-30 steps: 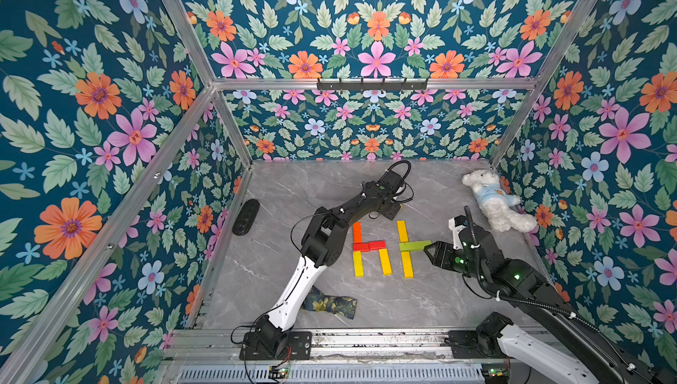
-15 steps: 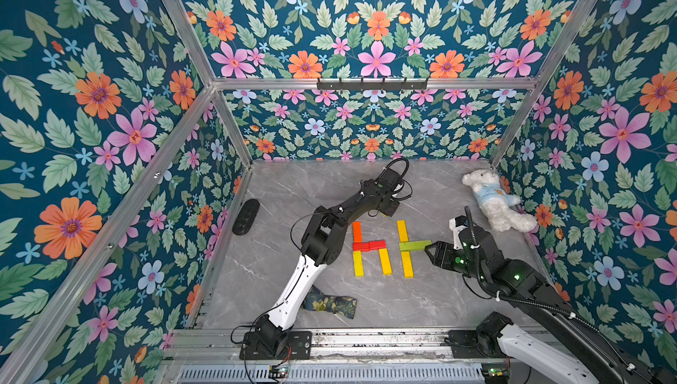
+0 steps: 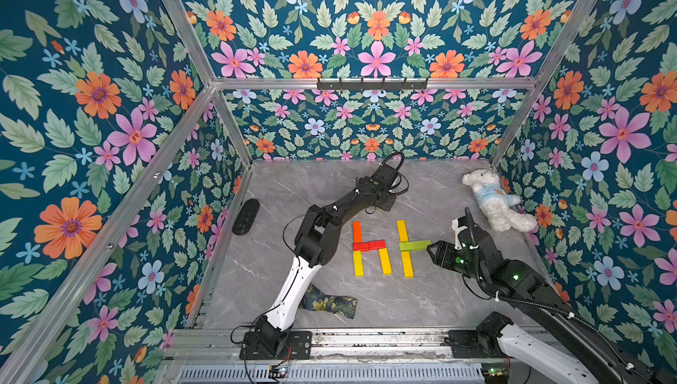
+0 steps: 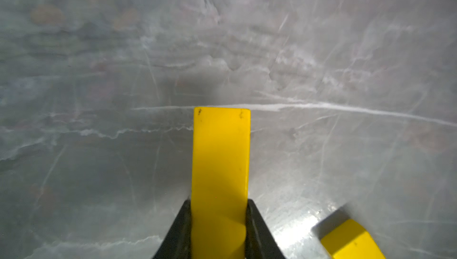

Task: Assemble the letter h with building blocks
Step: Pick up the building block from the center of the board.

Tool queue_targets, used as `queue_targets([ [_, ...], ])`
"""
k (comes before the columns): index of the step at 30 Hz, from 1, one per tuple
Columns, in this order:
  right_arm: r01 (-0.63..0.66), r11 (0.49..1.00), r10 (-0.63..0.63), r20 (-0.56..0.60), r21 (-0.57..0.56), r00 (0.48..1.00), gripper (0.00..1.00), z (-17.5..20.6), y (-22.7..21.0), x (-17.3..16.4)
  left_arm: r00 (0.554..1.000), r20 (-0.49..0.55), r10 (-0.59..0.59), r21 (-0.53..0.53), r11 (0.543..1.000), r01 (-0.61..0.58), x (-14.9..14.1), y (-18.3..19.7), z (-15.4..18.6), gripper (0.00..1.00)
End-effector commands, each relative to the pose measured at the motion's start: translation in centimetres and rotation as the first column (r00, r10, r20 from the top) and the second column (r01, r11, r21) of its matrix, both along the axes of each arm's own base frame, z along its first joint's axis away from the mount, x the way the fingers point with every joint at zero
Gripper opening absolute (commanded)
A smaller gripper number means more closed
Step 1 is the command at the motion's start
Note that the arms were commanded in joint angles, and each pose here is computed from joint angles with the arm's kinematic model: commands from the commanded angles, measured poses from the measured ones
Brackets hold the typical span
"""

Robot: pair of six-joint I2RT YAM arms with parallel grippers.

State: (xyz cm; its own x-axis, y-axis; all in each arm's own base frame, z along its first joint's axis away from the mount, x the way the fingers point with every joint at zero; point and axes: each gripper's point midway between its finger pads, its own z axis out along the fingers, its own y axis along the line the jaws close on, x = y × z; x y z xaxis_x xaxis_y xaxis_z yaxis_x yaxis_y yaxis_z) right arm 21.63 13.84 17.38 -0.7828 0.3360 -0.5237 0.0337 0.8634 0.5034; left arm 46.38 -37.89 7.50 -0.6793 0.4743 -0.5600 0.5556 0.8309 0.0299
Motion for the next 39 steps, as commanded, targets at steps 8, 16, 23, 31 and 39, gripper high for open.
queue_targets([
  [8, 0.024, 0.997, -0.026, 0.023, 0.075, 0.999, 0.62, 0.2, 0.7, 0.5, 0.988, 0.106, 0.112, -0.295, 0.952, -0.076, -5.3, 0.3, 7.3, 0.00],
  [16, -0.061, 0.959, 0.029, 0.117, 0.277, 0.993, 0.60, 1.8, 4.2, 2.0, 0.977, 0.163, 0.136, -0.406, 0.912, -0.059, -14.5, 0.2, 9.4, 0.00],
  [23, -0.128, 0.935, 0.066, 0.191, 0.330, 0.979, 0.60, 3.7, 6.0, 3.1, 0.985, 0.153, 0.074, -0.513, 0.858, 0.015, -20.5, -0.7, 11.1, 0.00],
  [31, -0.131, 0.933, 0.065, 0.202, 0.335, 0.977, 0.59, 3.8, 6.5, 3.8, 0.991, 0.131, 0.012, -0.558, 0.827, 0.064, -23.7, -1.9, 12.3, 0.00],
  [39, -0.123, 0.942, 0.061, 0.203, 0.311, 0.977, 0.51, 3.9, 6.4, 4.2, 0.993, 0.112, -0.033, -0.570, 0.816, 0.092, -26.0, -2.4, 12.5, 0.00],
])
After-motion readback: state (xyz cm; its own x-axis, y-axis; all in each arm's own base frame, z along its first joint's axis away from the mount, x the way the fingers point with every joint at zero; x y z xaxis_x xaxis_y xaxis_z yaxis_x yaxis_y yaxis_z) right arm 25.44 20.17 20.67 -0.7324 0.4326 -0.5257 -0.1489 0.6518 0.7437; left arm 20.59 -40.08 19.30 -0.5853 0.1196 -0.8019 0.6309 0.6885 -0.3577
